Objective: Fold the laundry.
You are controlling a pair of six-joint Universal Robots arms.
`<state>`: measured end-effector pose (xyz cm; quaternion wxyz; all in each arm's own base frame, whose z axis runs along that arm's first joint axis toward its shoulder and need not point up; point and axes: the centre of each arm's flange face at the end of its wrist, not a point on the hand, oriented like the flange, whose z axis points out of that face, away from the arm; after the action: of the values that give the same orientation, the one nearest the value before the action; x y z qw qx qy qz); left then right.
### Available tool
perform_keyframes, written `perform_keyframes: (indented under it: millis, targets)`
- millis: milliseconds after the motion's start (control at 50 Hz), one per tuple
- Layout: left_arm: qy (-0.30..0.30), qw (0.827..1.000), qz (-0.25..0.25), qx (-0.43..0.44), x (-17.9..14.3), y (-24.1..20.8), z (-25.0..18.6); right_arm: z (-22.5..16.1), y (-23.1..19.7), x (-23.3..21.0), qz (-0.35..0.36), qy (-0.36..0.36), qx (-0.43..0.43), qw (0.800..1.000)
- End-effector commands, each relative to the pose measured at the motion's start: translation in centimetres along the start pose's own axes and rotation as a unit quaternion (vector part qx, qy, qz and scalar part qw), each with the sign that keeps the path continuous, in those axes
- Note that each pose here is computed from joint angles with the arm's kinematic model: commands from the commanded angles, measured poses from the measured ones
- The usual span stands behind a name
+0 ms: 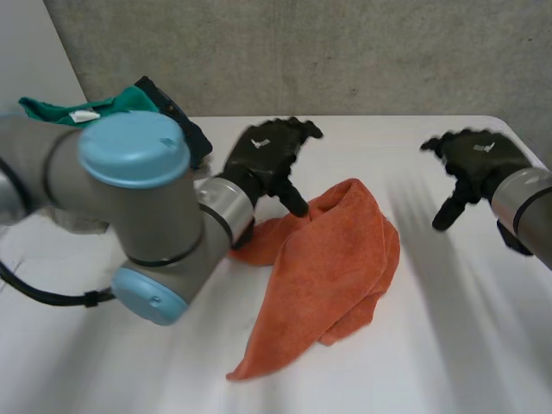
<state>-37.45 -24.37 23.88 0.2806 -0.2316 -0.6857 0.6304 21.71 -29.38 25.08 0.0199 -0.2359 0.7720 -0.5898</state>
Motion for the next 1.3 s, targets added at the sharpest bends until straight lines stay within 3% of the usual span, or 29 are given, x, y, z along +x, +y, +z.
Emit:
perform_keyframes:
  millis: [20, 180, 360, 460, 740, 800, 940, 1020, 1100, 1220, 1300]
  targets:
    - [-0.02, 0.996, 0.08, -0.038, -1.8, 1.9, -0.6, -1.2, 3.8, -1.7, 0.026, -0.045, -0.077, 0.996]
    - [-0.02, 0.981, 0.154, -0.116, -3.3, 8.0, -0.3, -1.6, 7.5, -4.5, 0.044, -0.06, -0.066, 0.995]
    - [-0.023, 0.974, 0.203, -0.1, -4.9, 11.0, 3.9, -0.5, 9.5, -7.0, 0.087, -0.072, -0.059, 0.992]
    - [-0.031, 0.972, 0.213, -0.094, -6.7, 11.8, 5.6, 0.6, 10.2, -8.2, 0.106, -0.065, -0.046, 0.991]
    - [-0.012, 0.974, 0.208, -0.092, -6.0, 12.1, 5.8, 2.1, 8.6, -8.3, 0.1, -0.06, 0.006, 0.993]
    - [-0.015, 0.974, 0.21, -0.082, -5.9, 10.4, 5.3, 1.7, 6.2, -7.5, 0.094, -0.053, 0.039, 0.993]
    - [-0.066, 0.977, 0.201, -0.01, -5.6, 1.1, 2.2, -0.1, -0.4, -5.2, 0.015, -0.039, 0.124, 0.991]
    - [-0.086, 0.98, 0.176, 0.044, -4.9, -4.7, -1.2, -0.8, -3.6, -3.5, -0.033, -0.027, 0.143, 0.989]
    - [-0.087, 0.98, 0.163, 0.077, -4.1, -7.7, -4.2, -1.6, -6.7, -2.6, -0.06, -0.021, 0.17, 0.983]
    - [-0.085, 0.98, 0.162, 0.078, -3.5, -8.2, -7.1, -2.4, -9.6, -1.3, -0.074, -0.01, 0.18, 0.981]
    - [-0.084, 0.982, 0.16, 0.054, -3.4, -6.7, -8.1, -1.4, -9.1, -0.3, -0.087, -0.001, 0.16, 0.983]
